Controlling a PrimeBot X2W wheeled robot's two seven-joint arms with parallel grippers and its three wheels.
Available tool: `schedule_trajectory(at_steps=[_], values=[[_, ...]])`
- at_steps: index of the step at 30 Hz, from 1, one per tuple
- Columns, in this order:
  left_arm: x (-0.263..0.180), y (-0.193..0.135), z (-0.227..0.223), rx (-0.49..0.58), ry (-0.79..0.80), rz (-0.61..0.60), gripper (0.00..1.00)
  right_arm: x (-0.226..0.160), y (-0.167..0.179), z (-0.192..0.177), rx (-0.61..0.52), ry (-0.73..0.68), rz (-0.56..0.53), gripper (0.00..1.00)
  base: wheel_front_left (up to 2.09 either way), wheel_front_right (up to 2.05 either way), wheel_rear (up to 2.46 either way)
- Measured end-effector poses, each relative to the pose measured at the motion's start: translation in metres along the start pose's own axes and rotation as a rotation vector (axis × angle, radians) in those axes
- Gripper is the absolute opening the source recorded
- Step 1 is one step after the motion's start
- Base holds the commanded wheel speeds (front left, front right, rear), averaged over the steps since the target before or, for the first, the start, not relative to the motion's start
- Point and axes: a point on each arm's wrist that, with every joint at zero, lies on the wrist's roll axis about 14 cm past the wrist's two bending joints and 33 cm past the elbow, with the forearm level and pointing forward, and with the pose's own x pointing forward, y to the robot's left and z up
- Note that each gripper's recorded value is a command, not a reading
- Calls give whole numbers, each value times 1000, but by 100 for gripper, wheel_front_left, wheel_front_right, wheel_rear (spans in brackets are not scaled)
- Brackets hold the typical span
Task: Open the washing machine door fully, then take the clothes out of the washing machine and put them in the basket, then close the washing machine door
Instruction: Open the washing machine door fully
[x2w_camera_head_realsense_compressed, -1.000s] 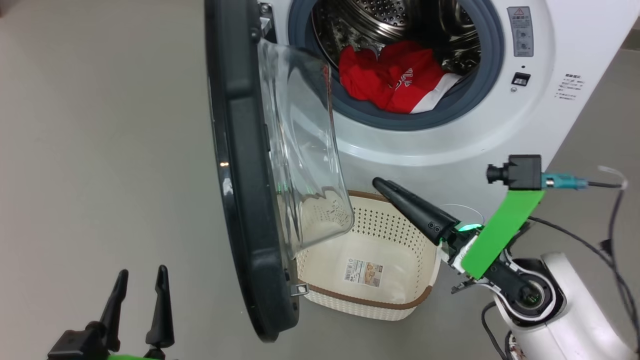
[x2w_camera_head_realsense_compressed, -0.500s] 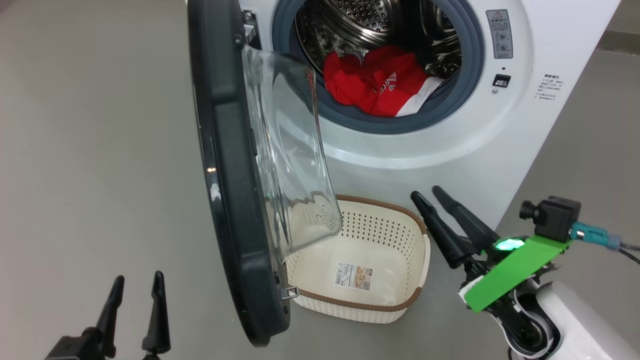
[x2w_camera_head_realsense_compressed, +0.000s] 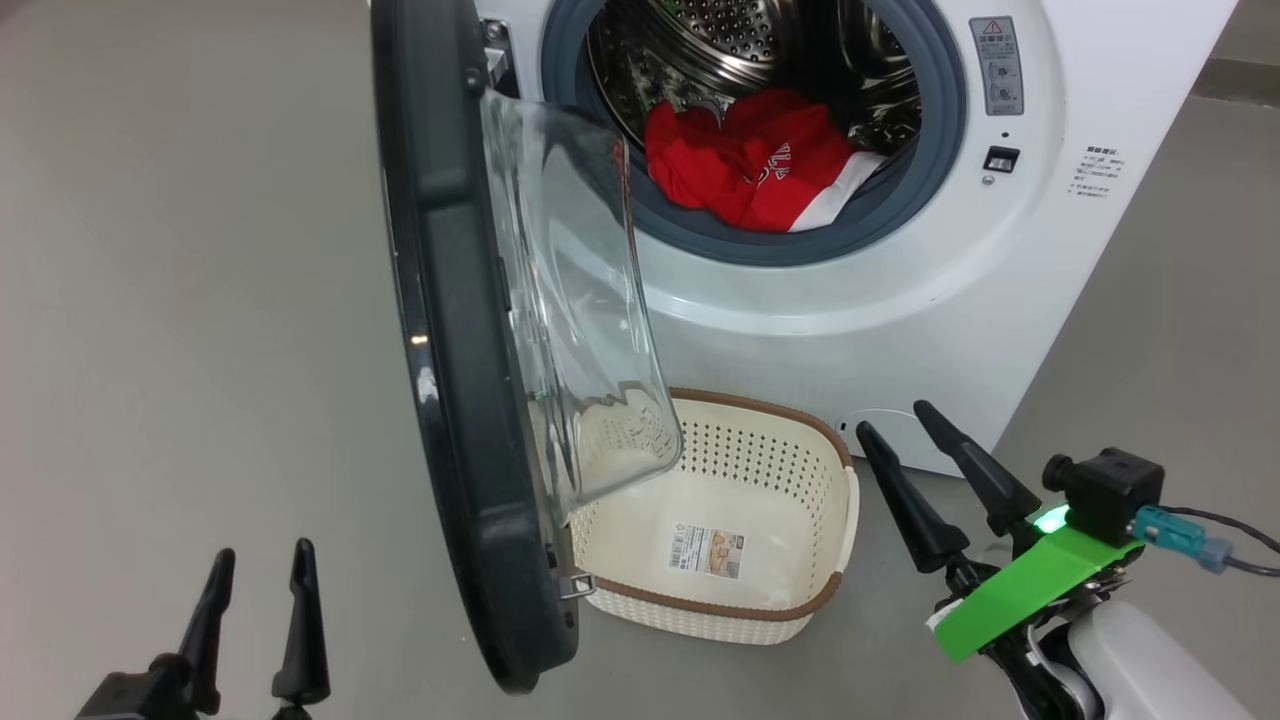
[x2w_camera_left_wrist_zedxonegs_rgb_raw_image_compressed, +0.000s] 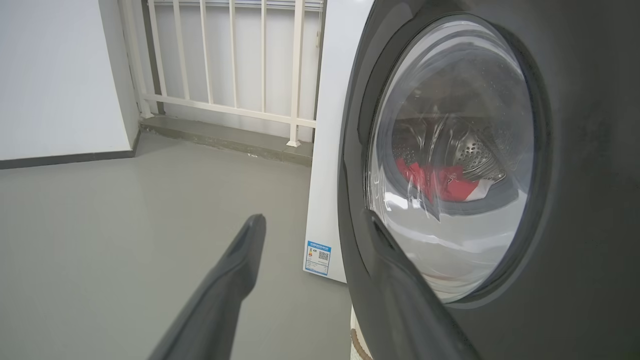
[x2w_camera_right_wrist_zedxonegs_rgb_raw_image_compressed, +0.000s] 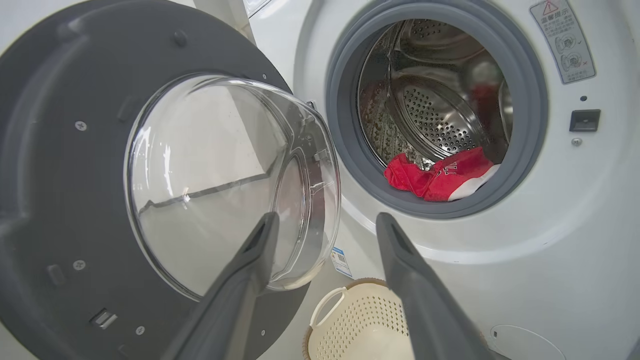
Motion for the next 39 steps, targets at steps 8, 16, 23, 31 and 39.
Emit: schedule_trajectory(at_steps=[8, 16, 23, 31, 39], values=[[0, 1, 1, -4, -2, 5, 100, -8, -6, -10, -89, 15, -36, 100, 0, 0, 0], [0, 1, 1, -5, -1, 6, 100, -13, -4, -19, -99, 27, -54, 100, 0, 0, 0], [1, 0, 0, -4, 0, 2, 100, -13, -2, -19, -123, 27, -48, 100, 0, 0, 0], [2, 0, 0, -2, 1, 4, 100, -13, -3, -19, -127, 25, -52, 100, 0, 0, 0], [2, 1, 0, -7, 0, 12, 100, -13, -5, -18, -127, 24, -56, 100, 0, 0, 0]])
